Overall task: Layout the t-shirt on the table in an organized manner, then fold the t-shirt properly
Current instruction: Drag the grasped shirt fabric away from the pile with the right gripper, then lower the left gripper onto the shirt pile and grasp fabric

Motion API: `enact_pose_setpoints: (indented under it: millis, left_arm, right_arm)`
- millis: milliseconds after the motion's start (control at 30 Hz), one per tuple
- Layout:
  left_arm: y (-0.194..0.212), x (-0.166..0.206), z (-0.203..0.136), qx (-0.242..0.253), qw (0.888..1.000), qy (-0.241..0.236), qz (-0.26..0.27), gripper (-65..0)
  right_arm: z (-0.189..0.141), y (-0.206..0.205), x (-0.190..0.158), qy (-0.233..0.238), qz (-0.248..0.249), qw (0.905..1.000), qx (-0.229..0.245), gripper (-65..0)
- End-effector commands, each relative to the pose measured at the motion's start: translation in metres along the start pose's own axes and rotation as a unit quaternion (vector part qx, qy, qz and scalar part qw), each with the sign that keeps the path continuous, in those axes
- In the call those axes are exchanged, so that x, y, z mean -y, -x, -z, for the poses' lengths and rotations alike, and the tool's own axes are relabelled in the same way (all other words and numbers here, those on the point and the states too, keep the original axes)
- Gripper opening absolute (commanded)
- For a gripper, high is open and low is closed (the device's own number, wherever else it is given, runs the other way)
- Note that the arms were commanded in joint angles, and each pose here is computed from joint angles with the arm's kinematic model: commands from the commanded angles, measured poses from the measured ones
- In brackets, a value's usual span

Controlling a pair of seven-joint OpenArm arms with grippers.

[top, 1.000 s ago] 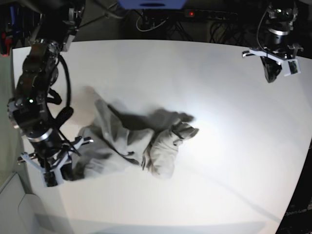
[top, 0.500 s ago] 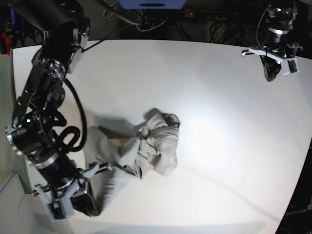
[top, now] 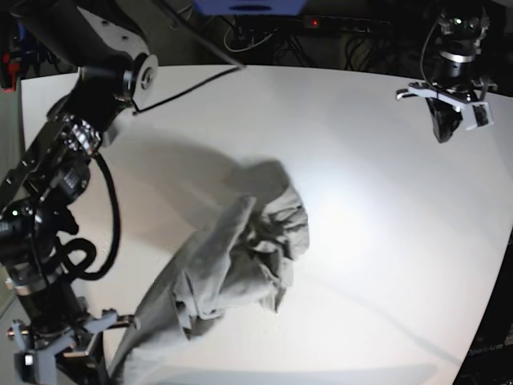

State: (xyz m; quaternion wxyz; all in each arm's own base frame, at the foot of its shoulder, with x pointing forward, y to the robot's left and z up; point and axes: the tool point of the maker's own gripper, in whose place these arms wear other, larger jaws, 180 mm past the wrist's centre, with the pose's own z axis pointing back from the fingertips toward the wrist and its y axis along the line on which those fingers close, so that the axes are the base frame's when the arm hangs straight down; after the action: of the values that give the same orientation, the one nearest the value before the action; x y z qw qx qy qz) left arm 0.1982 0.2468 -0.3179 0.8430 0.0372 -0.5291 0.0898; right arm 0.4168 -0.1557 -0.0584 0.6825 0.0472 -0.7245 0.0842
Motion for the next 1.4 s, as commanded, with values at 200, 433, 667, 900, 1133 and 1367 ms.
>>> enact_pose_setpoints:
  millis: [200, 433, 667, 900, 1133, 1367]
  left_arm:
    - [-0.016, -0.001, 0.001, 0.026, 1.0, 0.002, 0.009, -64.8]
    - [-0.015, -0.001, 0.0, 0.024, 1.0, 0.002, 0.009, -64.8]
    - [-0.008, 0.001, -0.003, 0.021, 0.999, -0.012, -0.022, -64.6]
    - [-0.013, 0.008, 0.002, 0.032, 0.999, -0.006, -0.03, -64.5]
    - [-0.024, 0.012, 0.008, 0.047, 0.998, -0.001, -0.034, -50.9]
    - [-0.034, 0.053, 0.021, 0.063, 0.996, 0.053, -0.046, -25.2]
  right_arm:
    - [0.002, -0.027, -0.006, -0.013, -0.036, 0.9985, 0.039, -65.0]
    - [-0.01, -0.006, 0.027, 0.031, -0.012, 0.9993, 0.016, -65.0]
    - [-0.021, 0.029, 0.052, 0.066, 0.01, 0.9974, -0.026, -65.0]
    - [-0.019, 0.101, 0.076, 0.071, 0.03, 0.9884, -0.131, -55.1]
    - [-0.044, 0.132, 0.106, 0.099, 0.014, 0.9789, -0.178, -42.4]
    - [-0.077, 0.154, 0.127, 0.136, 0.022, 0.9685, -0.207, -42.5]
